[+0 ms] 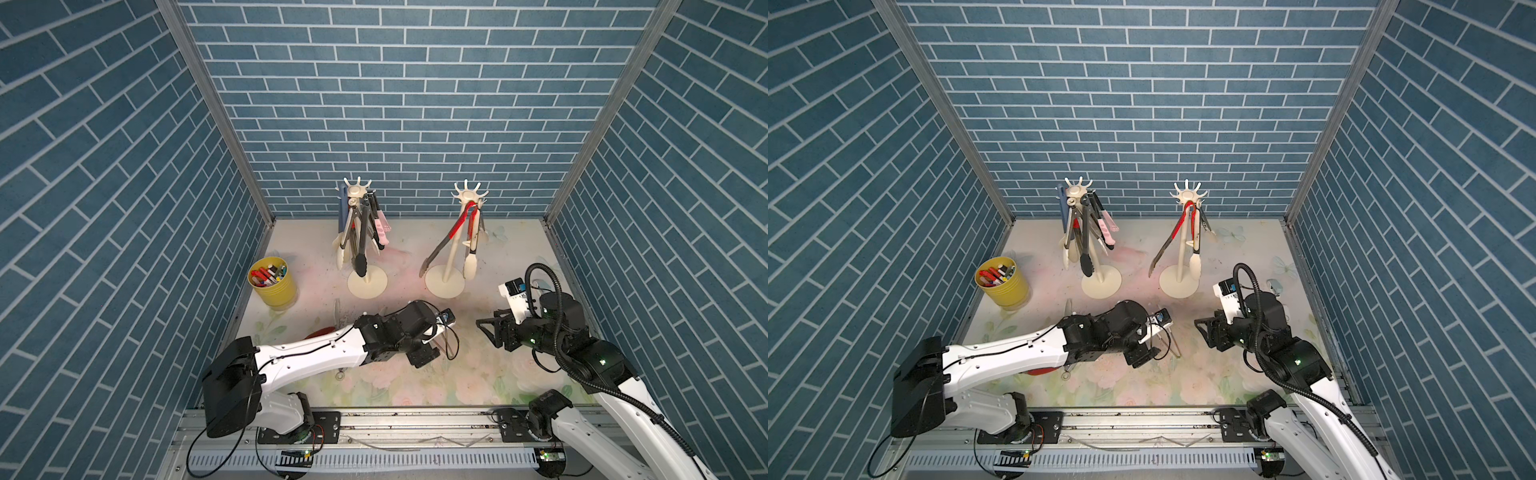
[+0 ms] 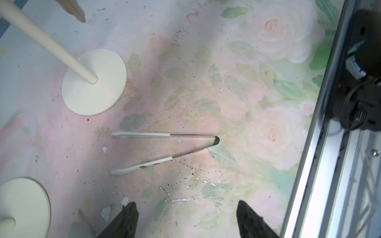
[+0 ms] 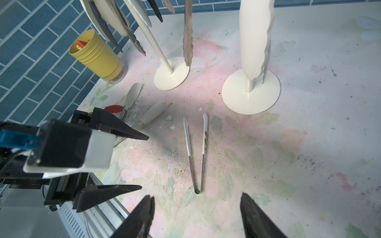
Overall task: Hang food tongs on kitchen utensil racks
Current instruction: Move the food tongs to the center of the board, then pick up the food tongs from the center of the board.
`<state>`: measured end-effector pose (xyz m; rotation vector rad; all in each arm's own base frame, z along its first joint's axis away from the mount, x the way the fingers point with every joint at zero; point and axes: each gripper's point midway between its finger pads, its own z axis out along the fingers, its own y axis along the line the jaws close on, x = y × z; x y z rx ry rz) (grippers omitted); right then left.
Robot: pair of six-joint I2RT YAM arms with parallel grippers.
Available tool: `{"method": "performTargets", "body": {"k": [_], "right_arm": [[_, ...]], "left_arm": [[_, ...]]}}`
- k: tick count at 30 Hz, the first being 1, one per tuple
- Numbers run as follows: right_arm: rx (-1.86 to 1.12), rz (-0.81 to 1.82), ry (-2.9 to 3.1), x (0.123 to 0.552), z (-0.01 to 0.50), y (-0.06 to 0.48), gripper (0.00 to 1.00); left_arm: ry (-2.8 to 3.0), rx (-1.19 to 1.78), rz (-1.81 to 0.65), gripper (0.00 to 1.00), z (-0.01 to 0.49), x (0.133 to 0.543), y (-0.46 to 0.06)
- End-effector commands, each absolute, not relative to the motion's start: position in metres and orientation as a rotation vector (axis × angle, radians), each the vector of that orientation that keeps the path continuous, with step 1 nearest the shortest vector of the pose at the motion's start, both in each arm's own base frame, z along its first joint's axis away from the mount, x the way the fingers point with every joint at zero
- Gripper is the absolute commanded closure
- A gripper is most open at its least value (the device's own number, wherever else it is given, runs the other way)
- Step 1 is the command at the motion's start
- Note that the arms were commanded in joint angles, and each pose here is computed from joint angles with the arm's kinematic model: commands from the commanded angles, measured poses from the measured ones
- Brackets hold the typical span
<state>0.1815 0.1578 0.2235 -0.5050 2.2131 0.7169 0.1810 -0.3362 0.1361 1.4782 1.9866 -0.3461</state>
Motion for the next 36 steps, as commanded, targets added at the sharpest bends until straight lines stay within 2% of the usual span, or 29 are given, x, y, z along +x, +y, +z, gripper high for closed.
{"method": "performTargets", "body": {"k": [1,4,10,28,36], "right_arm": [[-0.511,0.712,2.219,0.181,0.231,0.158,0.32],[-0.524,0.718,2.222,0.180,0.231,0.159,0.32],[-0.530,0.726,2.232,0.179,0.226,0.160,0.32],[-0.546,0.733,2.254,0.175,0.217,0.160,0.33],[-0.548,0.751,2.257,0.174,0.214,0.163,0.33]], "left_arm": [[1.728,1.823,-0.259,0.23,0.120,0.178,-0.332],[1.628,2.013,-0.198,0.25,0.107,0.178,-0.328],[1.550,2.183,-0.054,0.29,0.090,0.207,-0.323],[1.470,2.322,-0.022,0.35,0.046,0.233,-0.350],[1.511,2.360,-0.031,0.43,0.027,0.238,-0.350]]}}
